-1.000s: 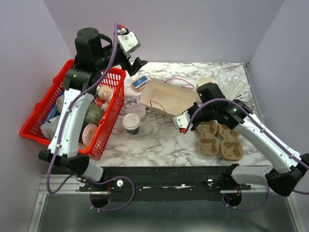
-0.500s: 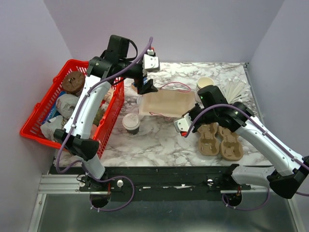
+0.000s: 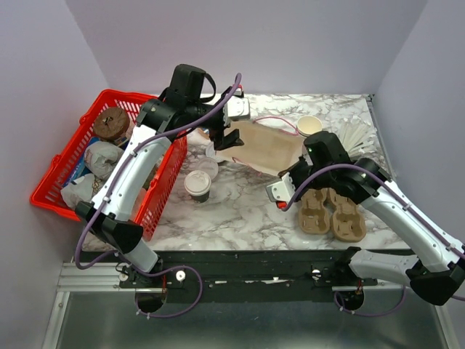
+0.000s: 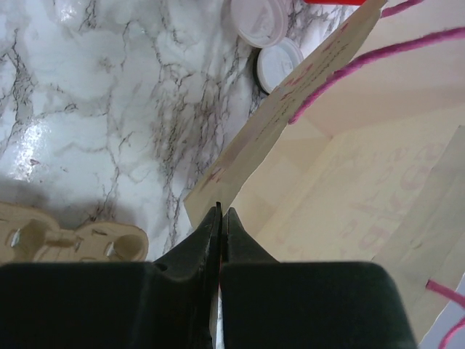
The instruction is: Pack the takeout coffee
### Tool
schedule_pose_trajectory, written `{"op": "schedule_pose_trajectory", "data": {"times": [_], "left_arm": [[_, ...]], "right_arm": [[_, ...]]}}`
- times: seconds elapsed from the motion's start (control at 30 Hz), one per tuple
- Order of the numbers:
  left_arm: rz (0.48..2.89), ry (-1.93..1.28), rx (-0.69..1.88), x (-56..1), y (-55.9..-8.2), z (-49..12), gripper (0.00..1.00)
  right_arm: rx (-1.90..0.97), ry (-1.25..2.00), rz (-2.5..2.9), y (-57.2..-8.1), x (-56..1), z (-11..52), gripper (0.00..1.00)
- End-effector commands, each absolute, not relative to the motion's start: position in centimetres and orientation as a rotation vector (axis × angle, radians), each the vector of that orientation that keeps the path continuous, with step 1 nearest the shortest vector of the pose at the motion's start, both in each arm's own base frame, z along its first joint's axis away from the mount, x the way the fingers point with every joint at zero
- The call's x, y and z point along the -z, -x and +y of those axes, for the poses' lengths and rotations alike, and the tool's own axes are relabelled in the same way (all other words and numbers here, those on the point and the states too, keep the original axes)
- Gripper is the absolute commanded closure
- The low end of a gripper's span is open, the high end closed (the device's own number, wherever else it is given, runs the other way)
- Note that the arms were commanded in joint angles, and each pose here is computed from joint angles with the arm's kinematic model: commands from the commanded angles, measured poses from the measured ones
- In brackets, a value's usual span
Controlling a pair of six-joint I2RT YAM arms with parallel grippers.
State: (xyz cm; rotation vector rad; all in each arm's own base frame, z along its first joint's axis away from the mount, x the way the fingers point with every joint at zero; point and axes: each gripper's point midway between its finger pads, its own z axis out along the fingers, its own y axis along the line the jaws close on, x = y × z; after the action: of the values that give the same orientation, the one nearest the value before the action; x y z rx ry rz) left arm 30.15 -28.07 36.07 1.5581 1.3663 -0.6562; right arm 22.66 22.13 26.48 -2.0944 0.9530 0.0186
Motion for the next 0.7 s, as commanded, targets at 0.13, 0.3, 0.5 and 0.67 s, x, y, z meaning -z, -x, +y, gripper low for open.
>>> {"op": "schedule_pose_trajectory", "data": {"times": [0.13,0.3,0.5,0.67], "left_arm": [[1.26,-1.541,0.633,-38.6,-31.0,-29.1,0.14],[1.272,-1.588,0.643,-37.4,-30.5,-29.9,0.16],[1.344,-1.641,0.68,-35.0,-30.6,-30.6,0.3],[1.37,-1.647,0.662,-34.7,-30.6,-30.6,0.37]], "right_arm": [[0.026,2.112,0.915,-22.5,-26.3,21.8,0.91],[0.023,2.113,0.907,-22.2,-26.4,21.9,0.91],[0.036,2.112,0.904,-22.2,-26.6,21.8,0.91],[0.038,2.105,0.92,-22.1,-26.5,21.6,0.92]]}}
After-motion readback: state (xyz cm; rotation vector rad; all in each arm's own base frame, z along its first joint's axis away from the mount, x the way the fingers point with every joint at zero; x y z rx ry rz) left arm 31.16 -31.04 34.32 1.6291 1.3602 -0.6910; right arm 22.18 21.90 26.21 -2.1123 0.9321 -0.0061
